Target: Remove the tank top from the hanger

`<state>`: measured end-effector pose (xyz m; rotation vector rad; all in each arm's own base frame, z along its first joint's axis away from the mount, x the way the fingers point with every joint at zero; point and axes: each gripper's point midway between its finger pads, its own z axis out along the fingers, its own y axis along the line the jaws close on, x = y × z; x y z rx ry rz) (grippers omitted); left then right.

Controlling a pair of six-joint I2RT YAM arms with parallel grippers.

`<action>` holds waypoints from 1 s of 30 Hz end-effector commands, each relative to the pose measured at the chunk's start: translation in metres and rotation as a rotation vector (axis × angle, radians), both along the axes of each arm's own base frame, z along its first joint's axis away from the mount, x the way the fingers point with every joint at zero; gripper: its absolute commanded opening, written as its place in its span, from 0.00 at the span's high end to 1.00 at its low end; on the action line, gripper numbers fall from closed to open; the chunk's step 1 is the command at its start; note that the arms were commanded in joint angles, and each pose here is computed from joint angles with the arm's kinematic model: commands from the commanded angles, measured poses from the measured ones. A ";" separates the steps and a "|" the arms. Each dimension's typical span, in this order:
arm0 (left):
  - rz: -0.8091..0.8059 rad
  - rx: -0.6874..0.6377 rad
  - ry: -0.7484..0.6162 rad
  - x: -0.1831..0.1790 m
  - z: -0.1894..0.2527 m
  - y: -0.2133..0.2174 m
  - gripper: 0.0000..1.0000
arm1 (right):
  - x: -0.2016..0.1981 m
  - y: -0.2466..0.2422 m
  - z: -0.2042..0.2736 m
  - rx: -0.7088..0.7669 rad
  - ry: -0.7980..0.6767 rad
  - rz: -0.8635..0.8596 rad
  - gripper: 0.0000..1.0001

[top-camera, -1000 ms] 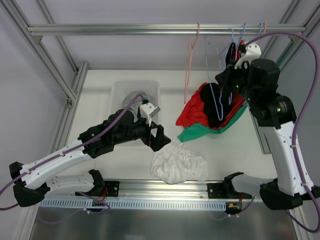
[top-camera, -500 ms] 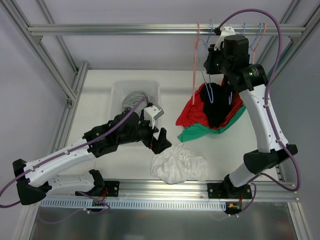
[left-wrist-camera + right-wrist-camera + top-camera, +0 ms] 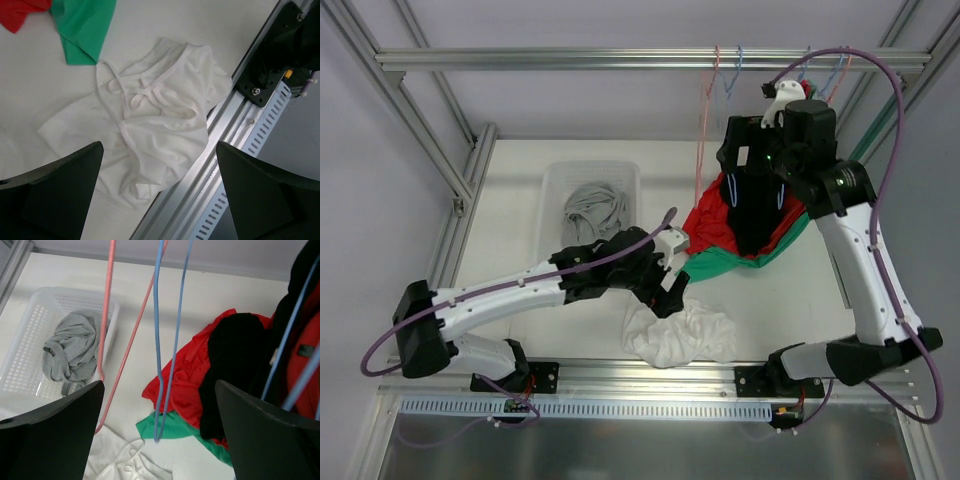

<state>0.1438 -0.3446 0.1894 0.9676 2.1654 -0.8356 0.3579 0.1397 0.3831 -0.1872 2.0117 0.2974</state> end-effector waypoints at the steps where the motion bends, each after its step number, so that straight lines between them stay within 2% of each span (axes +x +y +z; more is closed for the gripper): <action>1: -0.051 0.052 0.017 -0.007 -0.022 -0.025 0.01 | -0.049 -0.017 0.044 0.060 -0.137 0.018 0.01; 6: -0.073 0.181 0.038 -0.019 -0.074 -0.052 0.01 | -0.123 -0.028 0.053 0.131 -0.214 0.103 0.00; 8: -0.075 0.204 0.036 -0.026 -0.082 -0.061 0.01 | -0.138 -0.029 0.044 0.132 -0.203 0.126 0.01; 15: 0.017 0.437 0.018 -0.034 -0.155 -0.033 0.01 | -0.188 -0.026 0.041 0.167 -0.252 0.253 0.01; 18: 0.041 0.480 0.024 -0.036 -0.171 -0.025 0.02 | -0.203 -0.021 0.045 0.191 -0.272 0.311 0.01; 19: 0.055 0.488 0.018 -0.035 -0.173 -0.024 0.12 | -0.206 -0.021 0.047 0.199 -0.283 0.319 0.01; 22: 0.096 0.511 -0.028 -0.025 -0.176 -0.020 0.30 | -0.211 -0.023 0.050 0.211 -0.312 0.319 0.01; 24: 0.093 0.527 -0.037 -0.023 -0.181 -0.019 0.46 | -0.216 -0.023 0.049 0.218 -0.320 0.326 0.00; 25: 0.093 0.526 -0.037 -0.023 -0.181 -0.021 0.73 | -0.217 -0.024 0.049 0.218 -0.325 0.325 0.01; 26: 0.091 0.525 -0.033 -0.023 -0.181 -0.022 0.87 | -0.218 -0.024 0.049 0.219 -0.330 0.325 0.01; 27: 0.088 0.521 -0.029 -0.024 -0.180 -0.023 0.96 | -0.220 -0.025 0.048 0.217 -0.334 0.325 0.01; 28: 0.087 0.512 -0.031 -0.024 -0.176 -0.024 1.00 | -0.220 -0.028 0.047 0.210 -0.343 0.314 0.01; 30: 0.096 0.487 -0.044 -0.023 -0.155 -0.023 1.00 | -0.223 -0.032 0.048 0.203 -0.359 0.300 0.00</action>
